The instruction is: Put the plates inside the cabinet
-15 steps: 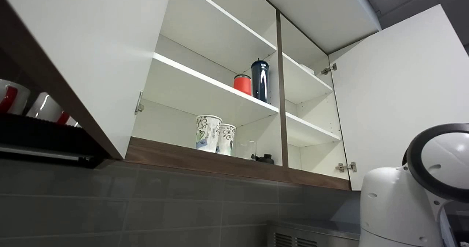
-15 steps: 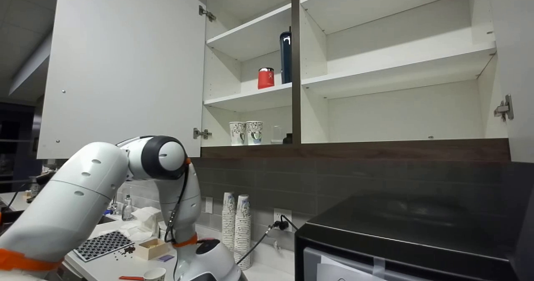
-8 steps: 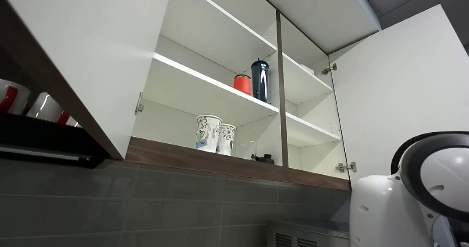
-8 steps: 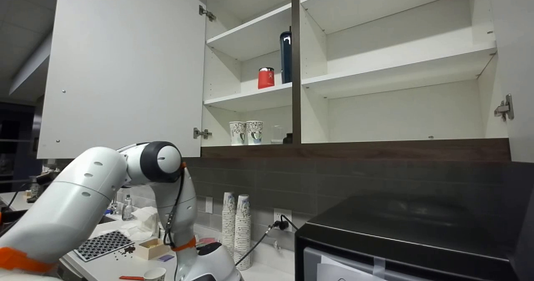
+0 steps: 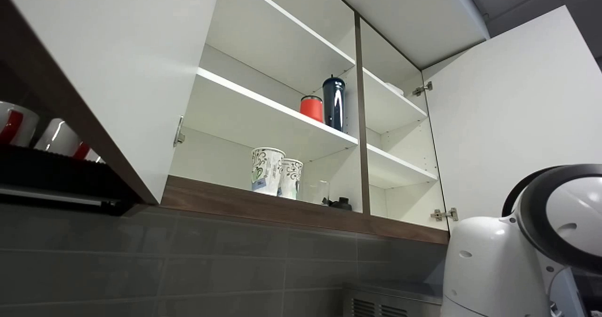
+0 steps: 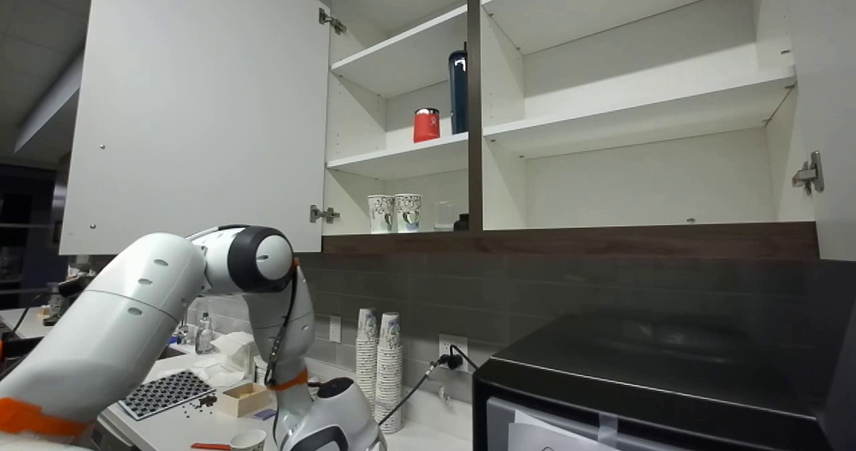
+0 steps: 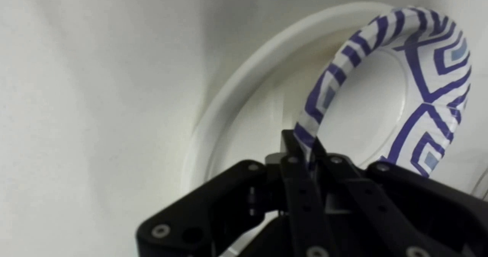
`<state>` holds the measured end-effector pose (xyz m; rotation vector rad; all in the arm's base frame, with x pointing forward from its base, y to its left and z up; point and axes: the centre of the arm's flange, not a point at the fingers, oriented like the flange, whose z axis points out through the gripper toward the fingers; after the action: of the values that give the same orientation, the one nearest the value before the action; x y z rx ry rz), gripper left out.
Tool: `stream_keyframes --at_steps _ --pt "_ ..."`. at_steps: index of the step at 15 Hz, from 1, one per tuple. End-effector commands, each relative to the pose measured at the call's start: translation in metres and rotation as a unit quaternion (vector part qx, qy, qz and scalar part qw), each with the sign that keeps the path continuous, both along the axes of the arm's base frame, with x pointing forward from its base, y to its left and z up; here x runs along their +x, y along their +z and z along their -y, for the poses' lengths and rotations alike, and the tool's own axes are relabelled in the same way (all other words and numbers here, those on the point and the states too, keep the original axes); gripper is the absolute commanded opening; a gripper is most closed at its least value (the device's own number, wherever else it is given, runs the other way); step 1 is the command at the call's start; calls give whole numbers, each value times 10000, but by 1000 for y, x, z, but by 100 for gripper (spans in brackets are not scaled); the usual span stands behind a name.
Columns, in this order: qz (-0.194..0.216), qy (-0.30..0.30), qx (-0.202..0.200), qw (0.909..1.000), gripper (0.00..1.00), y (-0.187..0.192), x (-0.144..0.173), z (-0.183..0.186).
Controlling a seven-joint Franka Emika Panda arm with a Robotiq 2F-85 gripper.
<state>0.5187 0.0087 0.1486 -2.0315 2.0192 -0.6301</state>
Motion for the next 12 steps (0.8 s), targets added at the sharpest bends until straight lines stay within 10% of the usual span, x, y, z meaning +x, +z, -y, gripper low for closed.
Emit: stream_keyframes --at_steps 1,5,6,8,9,12 --pt "-244 731 208 9968 2 0 5 -16" --pt "-616 1251 247 9899 2 -7 5 -31" --pt "-620 1242 201 9901 15 -6 5 -30" --pt "-472 1211 143 9914 4 0 3 -26" --pt "-382 1251 140 9913 36 4 1 -26" --pt "-222 1702 46 9852 40 18 -5 -30"
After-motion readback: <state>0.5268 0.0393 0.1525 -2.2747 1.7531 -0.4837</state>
